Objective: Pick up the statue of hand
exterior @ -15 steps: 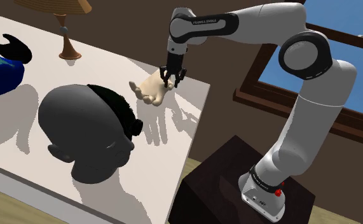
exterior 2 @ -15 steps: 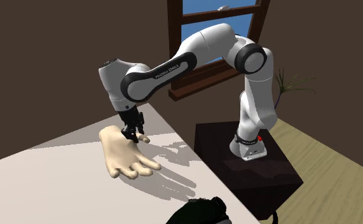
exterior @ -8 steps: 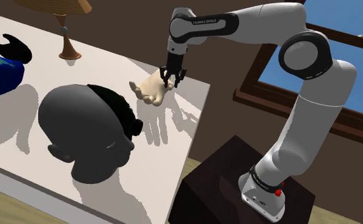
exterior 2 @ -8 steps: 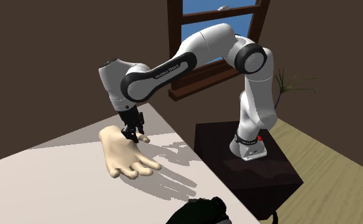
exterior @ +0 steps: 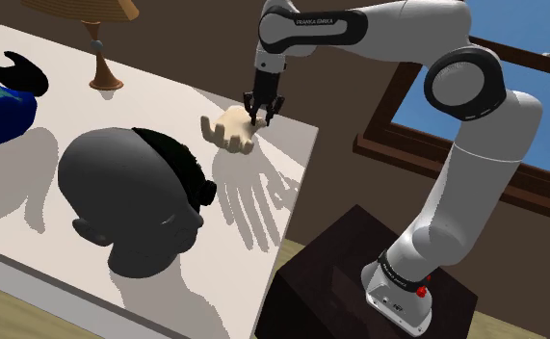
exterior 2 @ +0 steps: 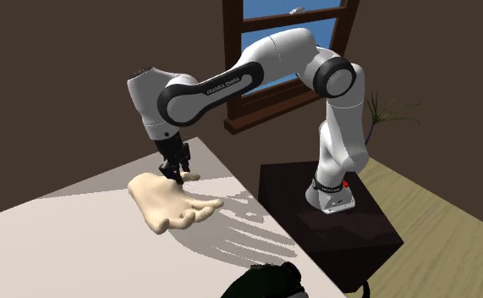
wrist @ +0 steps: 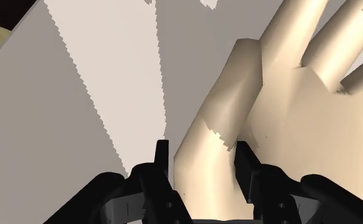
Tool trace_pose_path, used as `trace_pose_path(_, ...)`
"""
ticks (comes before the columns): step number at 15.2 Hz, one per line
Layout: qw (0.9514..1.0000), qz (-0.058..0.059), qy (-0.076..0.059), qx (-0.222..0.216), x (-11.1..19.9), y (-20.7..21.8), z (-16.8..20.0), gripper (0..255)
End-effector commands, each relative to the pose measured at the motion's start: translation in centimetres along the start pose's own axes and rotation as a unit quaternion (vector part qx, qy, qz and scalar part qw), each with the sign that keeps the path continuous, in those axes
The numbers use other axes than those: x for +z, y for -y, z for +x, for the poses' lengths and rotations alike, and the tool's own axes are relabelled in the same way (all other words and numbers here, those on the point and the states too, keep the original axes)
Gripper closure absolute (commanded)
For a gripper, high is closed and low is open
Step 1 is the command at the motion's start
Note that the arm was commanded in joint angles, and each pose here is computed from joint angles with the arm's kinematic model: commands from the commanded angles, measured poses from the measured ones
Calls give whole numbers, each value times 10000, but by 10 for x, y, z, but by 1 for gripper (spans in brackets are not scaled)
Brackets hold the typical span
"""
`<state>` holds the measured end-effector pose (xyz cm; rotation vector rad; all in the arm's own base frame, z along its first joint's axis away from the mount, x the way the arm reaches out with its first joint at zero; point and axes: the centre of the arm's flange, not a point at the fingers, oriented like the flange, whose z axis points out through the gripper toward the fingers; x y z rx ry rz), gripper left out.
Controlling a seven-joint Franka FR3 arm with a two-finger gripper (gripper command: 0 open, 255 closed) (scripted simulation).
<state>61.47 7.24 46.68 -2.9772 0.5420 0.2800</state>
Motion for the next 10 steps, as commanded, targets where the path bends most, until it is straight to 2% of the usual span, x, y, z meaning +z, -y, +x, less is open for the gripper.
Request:
trace_pose_path(1,10000,7,-10,-4,-12,1,-2,255)
trace_pose_path(8,10000,7,-10,-4,-48,4,-10,255)
trace_pose_path(10,10000,7,-10,-4,-49,4,-10,255)
